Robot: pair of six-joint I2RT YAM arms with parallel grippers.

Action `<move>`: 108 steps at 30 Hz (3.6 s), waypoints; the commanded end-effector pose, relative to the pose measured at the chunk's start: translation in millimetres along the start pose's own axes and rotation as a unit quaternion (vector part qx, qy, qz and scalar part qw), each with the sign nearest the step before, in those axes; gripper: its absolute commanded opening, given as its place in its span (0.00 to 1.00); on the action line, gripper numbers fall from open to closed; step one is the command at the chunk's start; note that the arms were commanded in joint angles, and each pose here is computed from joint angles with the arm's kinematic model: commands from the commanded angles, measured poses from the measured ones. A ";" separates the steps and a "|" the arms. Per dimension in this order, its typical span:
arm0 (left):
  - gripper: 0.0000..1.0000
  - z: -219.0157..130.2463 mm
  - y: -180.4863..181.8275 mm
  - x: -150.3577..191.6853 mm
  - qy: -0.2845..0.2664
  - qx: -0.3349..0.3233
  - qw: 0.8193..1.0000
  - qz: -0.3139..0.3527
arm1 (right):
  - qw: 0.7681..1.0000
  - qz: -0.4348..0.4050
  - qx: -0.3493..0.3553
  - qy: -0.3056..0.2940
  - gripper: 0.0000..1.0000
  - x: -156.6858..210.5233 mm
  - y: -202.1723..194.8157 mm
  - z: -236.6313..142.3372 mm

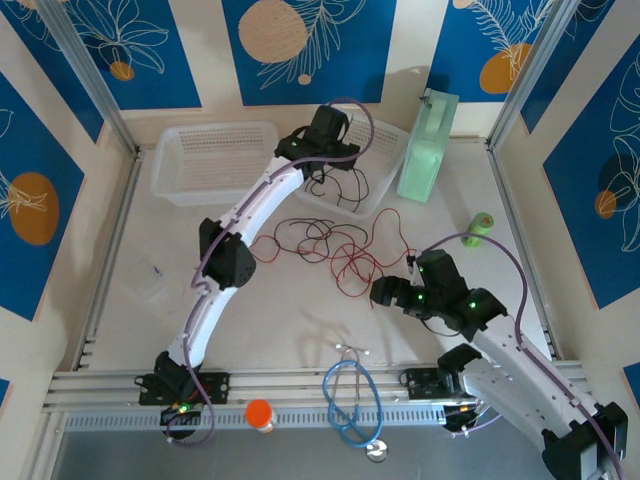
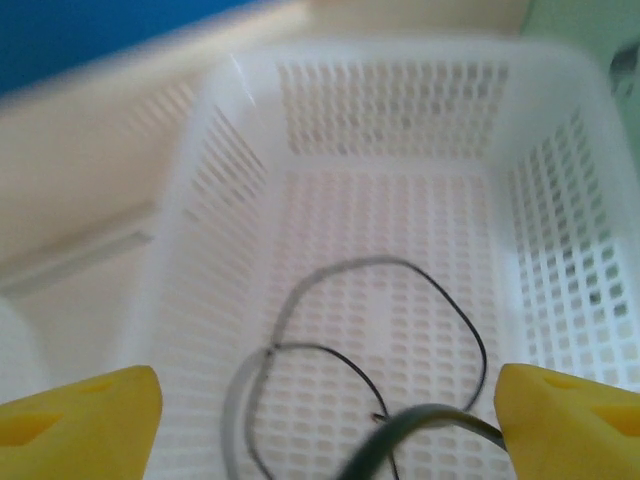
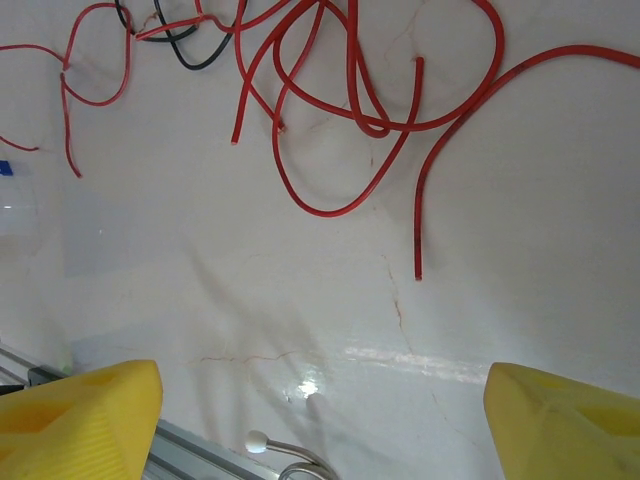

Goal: Untangle the cables

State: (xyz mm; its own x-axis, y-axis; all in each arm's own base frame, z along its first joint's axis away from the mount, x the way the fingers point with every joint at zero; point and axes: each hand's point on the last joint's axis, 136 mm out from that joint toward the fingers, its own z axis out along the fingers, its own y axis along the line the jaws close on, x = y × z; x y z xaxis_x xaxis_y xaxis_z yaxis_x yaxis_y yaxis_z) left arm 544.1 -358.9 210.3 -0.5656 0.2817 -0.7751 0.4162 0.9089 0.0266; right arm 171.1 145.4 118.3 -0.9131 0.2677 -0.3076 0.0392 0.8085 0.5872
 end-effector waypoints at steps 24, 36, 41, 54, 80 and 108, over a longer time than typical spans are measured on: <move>0.81 -91.6 -80.6 -92.0 0.010 0.601 0.700 -0.386 | 0.999 -0.013 -0.004 0.031 0.84 8.0 5.1 5.3; 0.80 -135.6 -71.7 -112.3 -0.035 0.540 0.771 -0.337 | 0.999 -0.015 0.000 0.028 0.84 7.3 3.5 4.9; 0.84 -158.4 -35.7 -95.4 -0.059 0.377 0.881 -0.281 | 1.000 -0.015 0.005 0.027 0.84 7.1 0.8 4.8; 0.79 -222.9 122.5 52.2 0.040 -0.073 0.972 -0.218 | 1.000 -0.013 0.011 0.025 0.84 4.1 -5.0 7.1; 0.49 -158.9 214.3 288.4 0.228 -0.247 0.909 -0.245 | 1.000 -0.005 0.008 0.026 0.83 5.9 -5.0 4.6; 0.00 -146.4 223.7 297.9 0.230 -0.270 0.907 -0.227 | 1.000 0.003 0.011 0.023 0.82 6.7 -4.0 0.9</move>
State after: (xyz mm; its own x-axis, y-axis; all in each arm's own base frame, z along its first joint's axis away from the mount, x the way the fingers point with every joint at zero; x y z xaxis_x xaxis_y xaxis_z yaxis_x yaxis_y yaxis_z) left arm 367.5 -33.2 74.9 -0.8858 -0.1619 -0.4349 -0.2559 0.9522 0.1668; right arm 168.9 144.9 108.8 -0.9306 0.2420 -0.2746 0.0464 0.8222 0.5673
